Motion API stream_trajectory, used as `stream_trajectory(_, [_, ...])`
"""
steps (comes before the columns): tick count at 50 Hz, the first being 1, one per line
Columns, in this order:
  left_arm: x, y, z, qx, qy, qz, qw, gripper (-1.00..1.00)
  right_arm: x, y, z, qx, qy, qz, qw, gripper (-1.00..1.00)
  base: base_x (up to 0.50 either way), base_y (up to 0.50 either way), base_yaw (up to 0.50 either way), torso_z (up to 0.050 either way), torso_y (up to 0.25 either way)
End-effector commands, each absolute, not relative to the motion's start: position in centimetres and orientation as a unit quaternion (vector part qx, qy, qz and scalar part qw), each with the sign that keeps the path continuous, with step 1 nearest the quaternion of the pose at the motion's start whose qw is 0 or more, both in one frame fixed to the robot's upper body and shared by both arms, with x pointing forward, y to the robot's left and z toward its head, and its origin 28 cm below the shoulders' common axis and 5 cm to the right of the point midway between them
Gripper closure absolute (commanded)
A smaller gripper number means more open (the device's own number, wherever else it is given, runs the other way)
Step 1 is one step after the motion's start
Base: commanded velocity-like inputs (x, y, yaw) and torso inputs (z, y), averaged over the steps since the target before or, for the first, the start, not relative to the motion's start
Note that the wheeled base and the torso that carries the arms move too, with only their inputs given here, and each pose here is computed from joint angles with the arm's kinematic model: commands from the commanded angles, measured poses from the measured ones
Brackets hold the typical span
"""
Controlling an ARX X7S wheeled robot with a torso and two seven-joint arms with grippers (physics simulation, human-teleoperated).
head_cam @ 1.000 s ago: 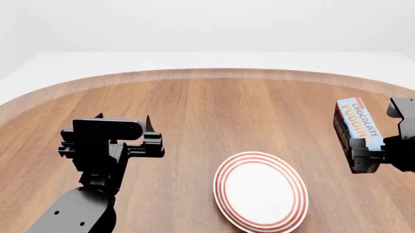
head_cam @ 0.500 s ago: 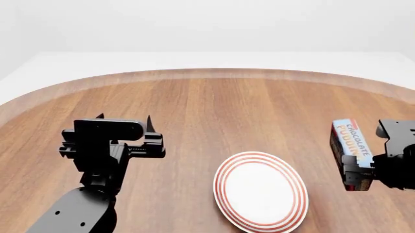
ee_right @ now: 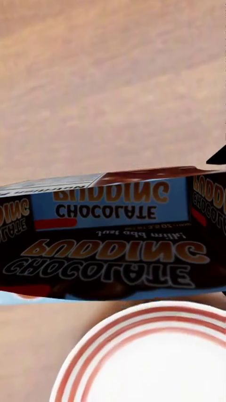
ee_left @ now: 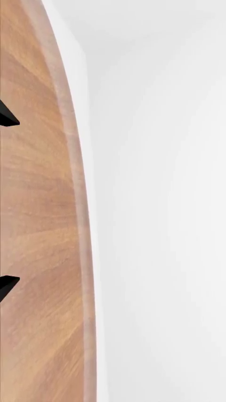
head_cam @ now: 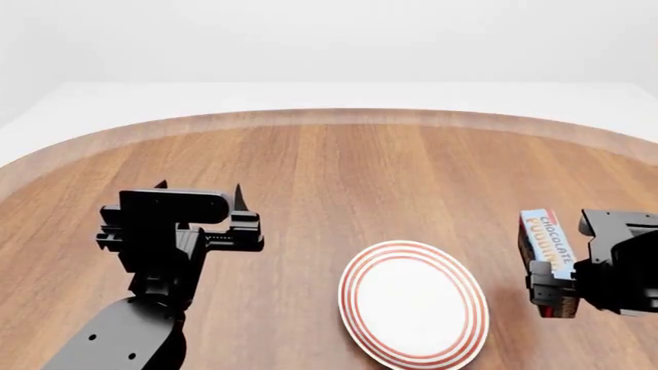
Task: Put the chocolate pudding to the right of the plate.
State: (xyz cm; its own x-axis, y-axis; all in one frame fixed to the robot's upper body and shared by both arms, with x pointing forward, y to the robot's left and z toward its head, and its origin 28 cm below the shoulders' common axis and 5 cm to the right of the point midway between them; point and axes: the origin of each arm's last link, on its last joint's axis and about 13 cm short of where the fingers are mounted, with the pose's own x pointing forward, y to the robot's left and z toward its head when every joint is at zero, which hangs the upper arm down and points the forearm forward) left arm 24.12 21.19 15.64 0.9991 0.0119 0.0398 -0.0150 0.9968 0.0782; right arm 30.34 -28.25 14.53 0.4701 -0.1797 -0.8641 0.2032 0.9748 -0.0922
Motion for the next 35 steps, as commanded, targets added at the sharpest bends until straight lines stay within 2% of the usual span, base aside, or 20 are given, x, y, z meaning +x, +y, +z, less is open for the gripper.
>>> stream_trajectory(1, [24.11,21.17,15.55,0.039,-0.018,0.006,0.999,-1.00,30.51,-28.29,13.32,0.003,0.511,-0.113,0.852,1.00,0.00,0.00,0.00,0.000,0.000])
stream_trajectory(29, [24.10,21.20,15.43,0.039,-0.016,0.006,0.999,-1.00,30.57,-28.44,12.69,0.014,0.511,-0.122,0.851,1.00,0.00,0.00,0.00,0.000,0.000])
stream_trajectory(30, [24.11,21.21,15.45,0.039,-0.016,0.007,0.999,-1.00,30.56,-28.46,12.87,0.016,0.511,-0.118,0.852,-1.00,0.00,0.00,0.00,0.000,0.000])
stream_trajectory(35, [24.12,21.17,15.46,0.040,-0.016,0.006,0.999,-1.00,30.50,-28.54,13.45,0.016,0.504,-0.118,0.855,-1.00,0.00,0.00,0.00,0.000,0.000])
